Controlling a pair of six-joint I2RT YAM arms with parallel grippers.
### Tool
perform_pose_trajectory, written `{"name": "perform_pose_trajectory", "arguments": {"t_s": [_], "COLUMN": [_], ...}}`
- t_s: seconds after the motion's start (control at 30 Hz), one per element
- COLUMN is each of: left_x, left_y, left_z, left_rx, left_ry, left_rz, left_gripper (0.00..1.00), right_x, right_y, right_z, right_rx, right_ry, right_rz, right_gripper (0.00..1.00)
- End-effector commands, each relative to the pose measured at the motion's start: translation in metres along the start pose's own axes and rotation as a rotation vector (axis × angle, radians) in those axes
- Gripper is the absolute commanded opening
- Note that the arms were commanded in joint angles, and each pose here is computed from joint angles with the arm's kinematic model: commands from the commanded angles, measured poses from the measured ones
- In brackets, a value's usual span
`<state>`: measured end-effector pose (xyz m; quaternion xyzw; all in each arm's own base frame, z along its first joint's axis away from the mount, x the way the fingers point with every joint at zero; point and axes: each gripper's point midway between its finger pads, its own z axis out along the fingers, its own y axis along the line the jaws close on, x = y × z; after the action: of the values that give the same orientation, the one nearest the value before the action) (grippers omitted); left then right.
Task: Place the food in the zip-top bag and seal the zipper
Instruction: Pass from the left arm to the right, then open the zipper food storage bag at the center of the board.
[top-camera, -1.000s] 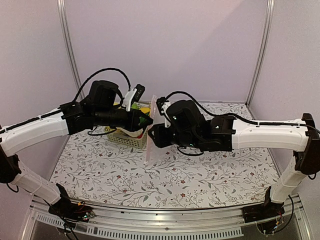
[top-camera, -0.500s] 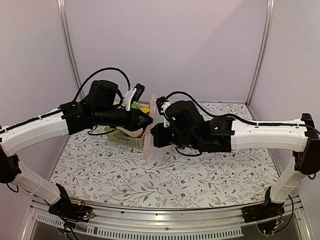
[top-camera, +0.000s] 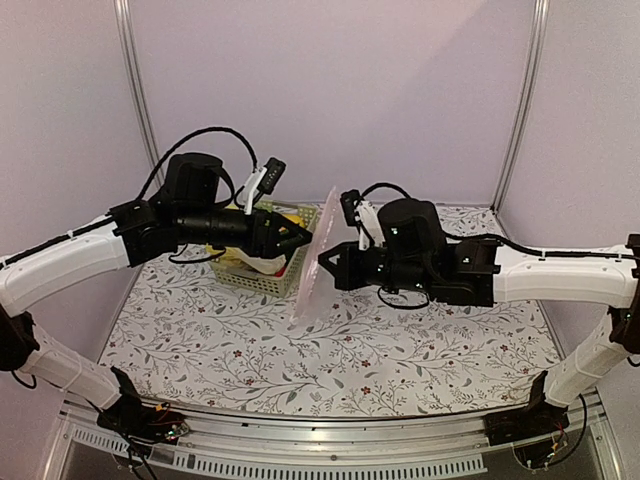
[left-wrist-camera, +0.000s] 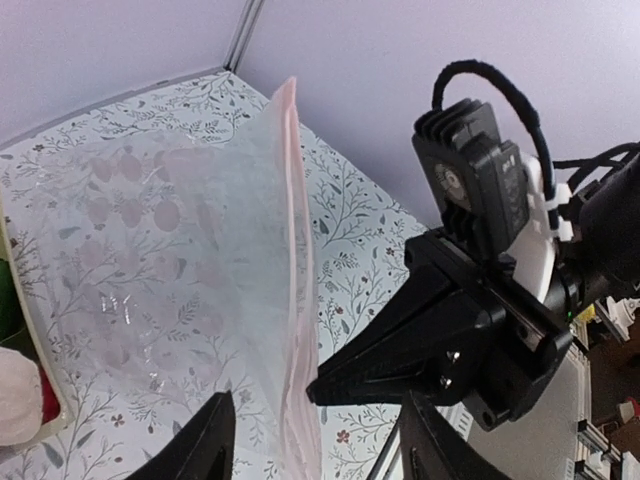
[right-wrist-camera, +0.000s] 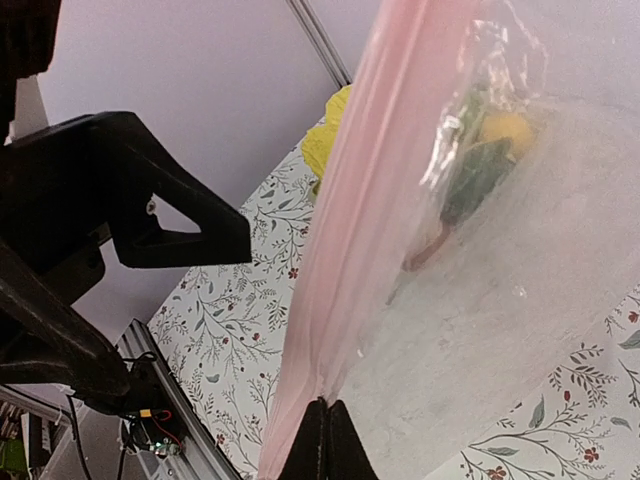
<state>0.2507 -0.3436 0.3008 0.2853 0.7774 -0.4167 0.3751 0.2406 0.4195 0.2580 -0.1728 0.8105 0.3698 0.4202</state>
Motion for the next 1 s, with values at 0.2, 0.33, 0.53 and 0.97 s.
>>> {"name": "perform_pose_trajectory", "arguments": {"t_s": [0.2,0.33,0.53,0.97], "left_x": [0.013,0.015,0.014,0.001], "left_y": [-0.015,-0.013,-0.011,-0.008], "left_z": [0.018,0.021,0.02,0.006], "left_rx": [0.151,0.147,0.134,0.105], "left_ry": [0.094,0.102,0.091,0.016], "left_rz": [-0.03,-0.036,-0.032,-0.015], "left_gripper": [0.4,0.32,0.29,0.29], "right_x": [-0.023,-0.023,-0.019,-0.017], "right_y": [0.015,0.016,0.016,0.013], "right_z": [-0.029,-0.03,-0.028,-0.028], "right_rx": [-0.152,-0.163,-0.165,-0.158], "right_ry": [-0.065,-0.06,-0.048,-0.042], "right_rz": [0.006,0.005,0.001,0.001], "right_gripper": [0.0,0.0,0.0,0.0]}}
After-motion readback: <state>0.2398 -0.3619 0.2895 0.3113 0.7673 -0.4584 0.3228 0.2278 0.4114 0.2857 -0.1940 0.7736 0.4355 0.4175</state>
